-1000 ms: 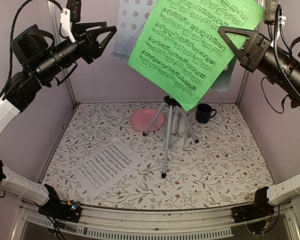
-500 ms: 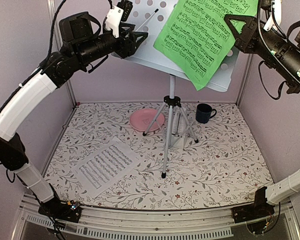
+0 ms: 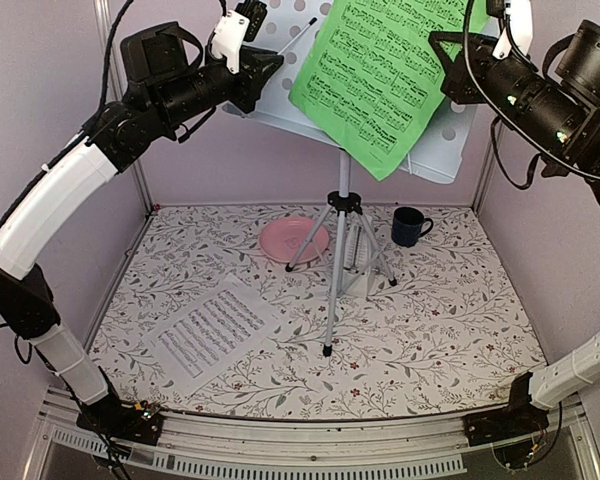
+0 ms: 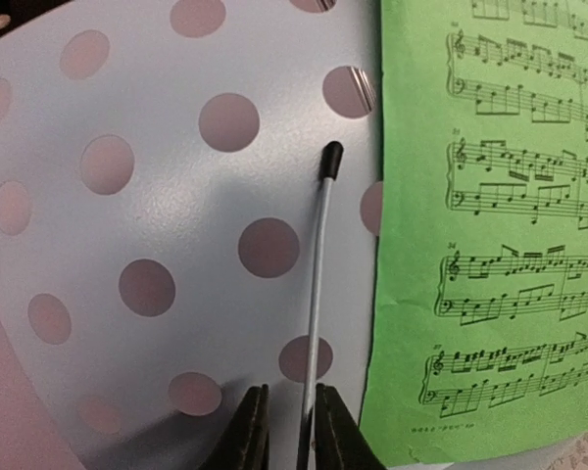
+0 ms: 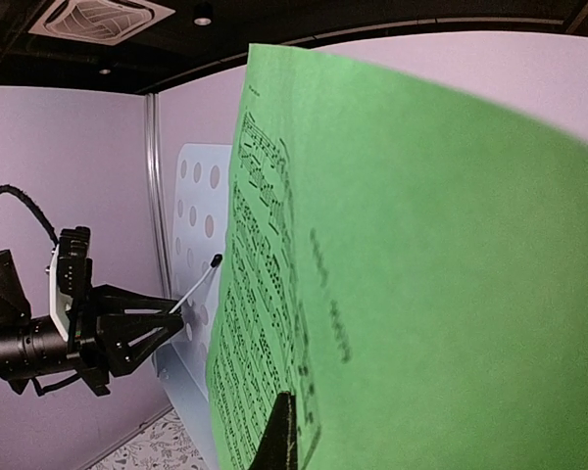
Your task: Set up the instrument practice props
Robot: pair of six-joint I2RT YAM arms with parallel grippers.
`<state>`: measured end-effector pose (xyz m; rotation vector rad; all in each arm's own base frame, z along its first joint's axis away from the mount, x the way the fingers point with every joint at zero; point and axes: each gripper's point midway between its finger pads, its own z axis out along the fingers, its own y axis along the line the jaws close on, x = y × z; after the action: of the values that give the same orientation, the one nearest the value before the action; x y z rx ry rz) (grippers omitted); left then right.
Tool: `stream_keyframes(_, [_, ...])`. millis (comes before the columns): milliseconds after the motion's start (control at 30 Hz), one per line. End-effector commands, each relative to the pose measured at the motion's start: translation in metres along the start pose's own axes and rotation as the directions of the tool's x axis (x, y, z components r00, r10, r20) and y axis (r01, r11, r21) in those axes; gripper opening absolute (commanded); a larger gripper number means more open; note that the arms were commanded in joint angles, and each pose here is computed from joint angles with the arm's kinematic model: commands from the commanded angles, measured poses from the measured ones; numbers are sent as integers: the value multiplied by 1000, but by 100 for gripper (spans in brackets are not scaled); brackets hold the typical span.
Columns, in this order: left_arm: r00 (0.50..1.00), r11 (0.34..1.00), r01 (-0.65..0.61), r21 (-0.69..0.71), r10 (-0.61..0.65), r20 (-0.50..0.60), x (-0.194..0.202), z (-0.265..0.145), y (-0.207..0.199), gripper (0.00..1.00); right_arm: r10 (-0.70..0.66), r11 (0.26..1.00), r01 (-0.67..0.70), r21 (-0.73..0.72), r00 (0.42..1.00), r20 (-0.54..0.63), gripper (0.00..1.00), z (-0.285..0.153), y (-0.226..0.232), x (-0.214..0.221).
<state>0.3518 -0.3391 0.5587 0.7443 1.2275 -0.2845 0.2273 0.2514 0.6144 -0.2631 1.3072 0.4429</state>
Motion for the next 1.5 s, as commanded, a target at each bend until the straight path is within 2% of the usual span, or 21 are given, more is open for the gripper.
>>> stream_keyframes(0, [998,999,23,-45,-20,56,-17,-9,20,7,13,1000,-13,20,999,42,0,1,-7,-15])
stream_keyframes(67, [996,998,34,-51,-29,84,-22,-12,22,0,5,1000,-7,29,999,43,0,3,-7,-14])
stream_keyframes(233, [983,996,69,-62,-57,172,-29,-25,24,0,-12,999,11,40,999,44,0,8,-7,-11])
stream_keyframes(433, [956,995,98,-4,-93,277,-38,-40,17,0,-23,999,21,34,998,59,0,17,-2,-15])
stream_keyframes(900, [946,993,45,112,-78,316,-38,-34,-2,0,-178,983,183,-34,979,104,0,60,21,-12])
stream_keyframes(1467, [943,985,-7,174,-52,329,-32,-29,-16,0,-239,958,262,-121,955,174,0,95,42,-16])
